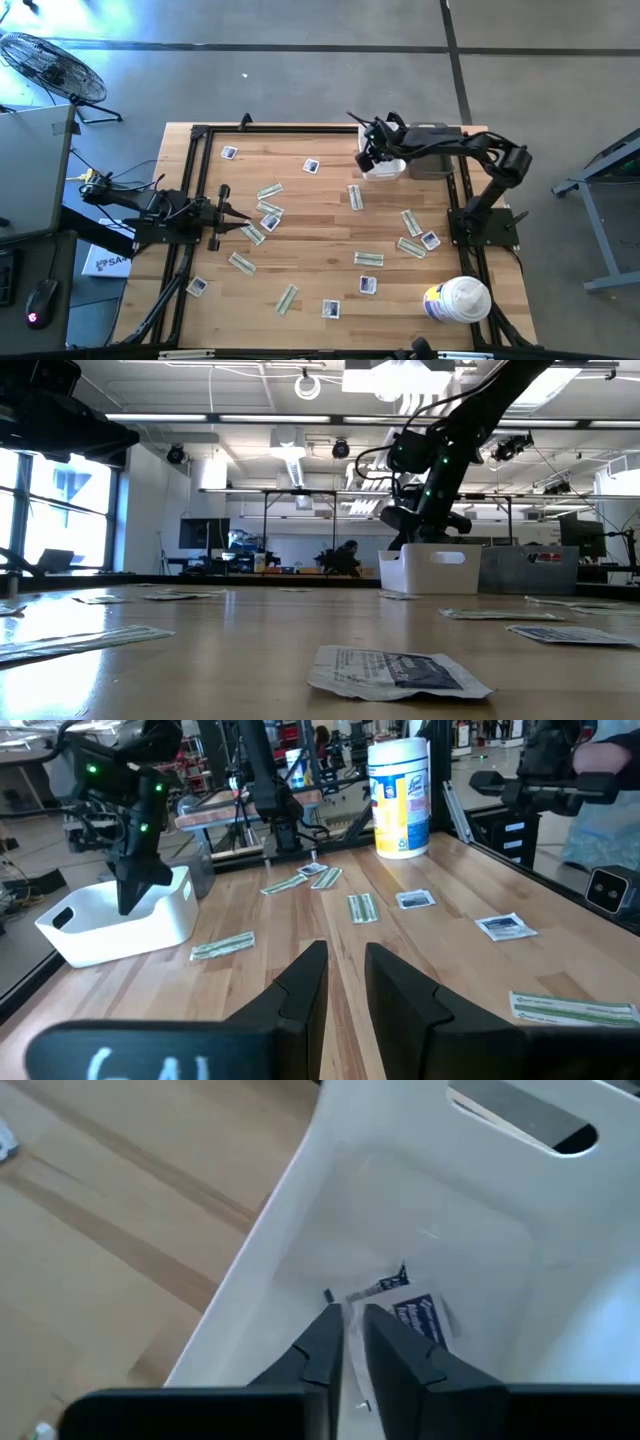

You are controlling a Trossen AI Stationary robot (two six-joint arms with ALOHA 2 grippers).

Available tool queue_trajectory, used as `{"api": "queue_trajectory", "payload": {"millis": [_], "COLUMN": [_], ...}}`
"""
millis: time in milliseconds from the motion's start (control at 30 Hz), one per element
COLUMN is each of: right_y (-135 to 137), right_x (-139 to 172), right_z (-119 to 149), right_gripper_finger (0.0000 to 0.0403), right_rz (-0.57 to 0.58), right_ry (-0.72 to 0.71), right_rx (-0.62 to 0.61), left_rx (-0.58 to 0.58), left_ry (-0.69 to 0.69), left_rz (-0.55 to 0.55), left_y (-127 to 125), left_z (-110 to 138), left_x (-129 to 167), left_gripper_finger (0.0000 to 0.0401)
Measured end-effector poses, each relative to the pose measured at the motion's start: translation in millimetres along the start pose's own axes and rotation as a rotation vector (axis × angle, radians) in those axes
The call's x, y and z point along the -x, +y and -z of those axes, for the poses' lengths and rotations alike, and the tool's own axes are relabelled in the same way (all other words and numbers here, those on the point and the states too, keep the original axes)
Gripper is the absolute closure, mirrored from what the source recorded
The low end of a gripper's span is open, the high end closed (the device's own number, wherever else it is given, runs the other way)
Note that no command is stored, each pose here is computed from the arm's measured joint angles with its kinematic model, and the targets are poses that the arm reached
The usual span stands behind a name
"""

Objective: Pick & Place First Aid Supplies
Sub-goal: Put the alcohol pad into the white bin

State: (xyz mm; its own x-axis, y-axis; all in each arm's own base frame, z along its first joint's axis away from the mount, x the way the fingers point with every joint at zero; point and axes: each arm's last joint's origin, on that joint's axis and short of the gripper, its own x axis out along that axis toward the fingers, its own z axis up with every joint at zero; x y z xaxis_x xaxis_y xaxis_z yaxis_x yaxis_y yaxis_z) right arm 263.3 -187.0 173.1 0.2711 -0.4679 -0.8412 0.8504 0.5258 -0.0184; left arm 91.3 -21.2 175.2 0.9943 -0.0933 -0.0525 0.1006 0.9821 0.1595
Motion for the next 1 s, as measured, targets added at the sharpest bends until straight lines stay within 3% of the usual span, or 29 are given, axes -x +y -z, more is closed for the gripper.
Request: {"api": "queue_trajectory", "payload": {"millis": [267,433,600,767,1000], "right_y": [3.2,19.6,42.2,59.5,51.5], "right_x": [17.7,68.8,127.0,162.6,171.3], "right_z": [-2.1,8.5,40.4,87.2,140.3], "right_gripper_finger": [0.0305,0.0304,0.0310,0.0311,0.0311], "right_rz": [-0.018,-0.093,-0.205,-0.251,-0.056], "right_ry": [-0.037,-0.070,-0.061,0.078,0.389], "right_rx": [0.020,0.102,0.216,0.273,0.216], "left_rx": [0.000,0.000,0.000,0.000,0.000], "left_ry": [0.000,0.000,0.000,0.000,0.000], "left_rz": [0.000,0.000,0.000,0.000,0.000], "left_y": [0.0,0.0,0.0,0.0,0.0], "left_z": [-0.1,0.0,-0.1,-0.1,0.0], "left_x": [0.0,0.0,0.0,0.0,0.0], "left_gripper_finger": [0.0332,0.0332,0.0332,0.0332,0.0332]}}
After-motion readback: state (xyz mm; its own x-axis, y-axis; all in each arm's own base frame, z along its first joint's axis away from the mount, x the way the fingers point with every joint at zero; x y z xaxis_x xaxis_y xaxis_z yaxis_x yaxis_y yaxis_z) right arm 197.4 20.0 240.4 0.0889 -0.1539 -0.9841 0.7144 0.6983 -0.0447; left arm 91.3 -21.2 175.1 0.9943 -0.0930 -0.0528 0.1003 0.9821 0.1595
